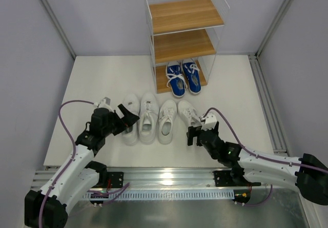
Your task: Place and organize the shoes onto the shoe shelf
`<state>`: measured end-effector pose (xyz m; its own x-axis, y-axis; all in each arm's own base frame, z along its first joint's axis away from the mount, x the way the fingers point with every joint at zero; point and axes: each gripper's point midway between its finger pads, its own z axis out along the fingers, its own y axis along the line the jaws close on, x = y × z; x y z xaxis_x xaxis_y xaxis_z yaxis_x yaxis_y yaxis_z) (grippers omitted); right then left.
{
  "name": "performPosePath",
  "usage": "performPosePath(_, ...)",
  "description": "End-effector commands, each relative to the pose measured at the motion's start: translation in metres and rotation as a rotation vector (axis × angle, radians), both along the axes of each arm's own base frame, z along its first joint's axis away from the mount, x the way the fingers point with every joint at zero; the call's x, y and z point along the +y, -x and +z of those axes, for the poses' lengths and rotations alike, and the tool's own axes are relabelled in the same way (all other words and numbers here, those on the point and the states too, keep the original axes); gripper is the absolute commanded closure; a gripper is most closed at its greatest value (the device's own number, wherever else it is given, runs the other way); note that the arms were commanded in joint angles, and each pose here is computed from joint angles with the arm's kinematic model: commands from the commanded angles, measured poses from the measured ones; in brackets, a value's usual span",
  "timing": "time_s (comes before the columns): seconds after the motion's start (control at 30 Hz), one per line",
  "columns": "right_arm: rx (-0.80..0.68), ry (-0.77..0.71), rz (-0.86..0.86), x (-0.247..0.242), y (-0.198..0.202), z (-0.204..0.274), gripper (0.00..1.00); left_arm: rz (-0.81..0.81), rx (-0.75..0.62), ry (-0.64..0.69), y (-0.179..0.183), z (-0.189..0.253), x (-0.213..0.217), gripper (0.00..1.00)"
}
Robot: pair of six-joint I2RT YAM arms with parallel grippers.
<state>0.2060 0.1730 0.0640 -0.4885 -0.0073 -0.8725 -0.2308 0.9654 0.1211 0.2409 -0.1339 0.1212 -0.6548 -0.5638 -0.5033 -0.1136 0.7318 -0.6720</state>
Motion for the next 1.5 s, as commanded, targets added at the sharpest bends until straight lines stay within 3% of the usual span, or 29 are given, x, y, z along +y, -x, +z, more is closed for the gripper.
performPosePath(0.0,-0.139,-0.085,0.029,0.011,-0.013,0.033,0.0,0.034,0.042,-0.064,0.005,-0.018,0.013,0.0)
performPosePath(0.33,-0.163,-0.071,-0.066,0.0,-0.023,0.026,0.11,0.025,0.053,-0.044,0.002,-0.022,0.008,0.0)
performPosePath(0.57,-0.106,-0.026,-0.068,0.008,-0.033,0.009,0.25,0.023,0.053,-0.046,0.002,-0.022,0.008,0.0)
performPosePath(0.7,-0.107,-0.046,-0.066,0.012,-0.038,0.008,0.52,0.023,0.053,-0.044,0.002,-0.021,0.008,0.0)
performPosePath(0.83,-0.106,-0.054,-0.043,0.015,-0.042,0.009,0.88,0.022,0.052,-0.045,0.001,-0.021,0.008,0.0)
performPosePath(0.9,-0.096,-0.051,-0.038,0.014,-0.045,0.007,0.96,0.022,0.052,-0.045,0.001,-0.021,0.008,0.0)
performPosePath(1.2,-0.09,-0.1,0.042,0.023,-0.038,0.022,0.96,0.02,0.053,-0.051,0.001,-0.021,0.008,0.0)
performPosePath(1.47,-0.189,-0.108,0.048,0.006,-0.033,0.089,0.96,0.019,0.055,-0.052,-0.002,-0.021,0.008,0.0)
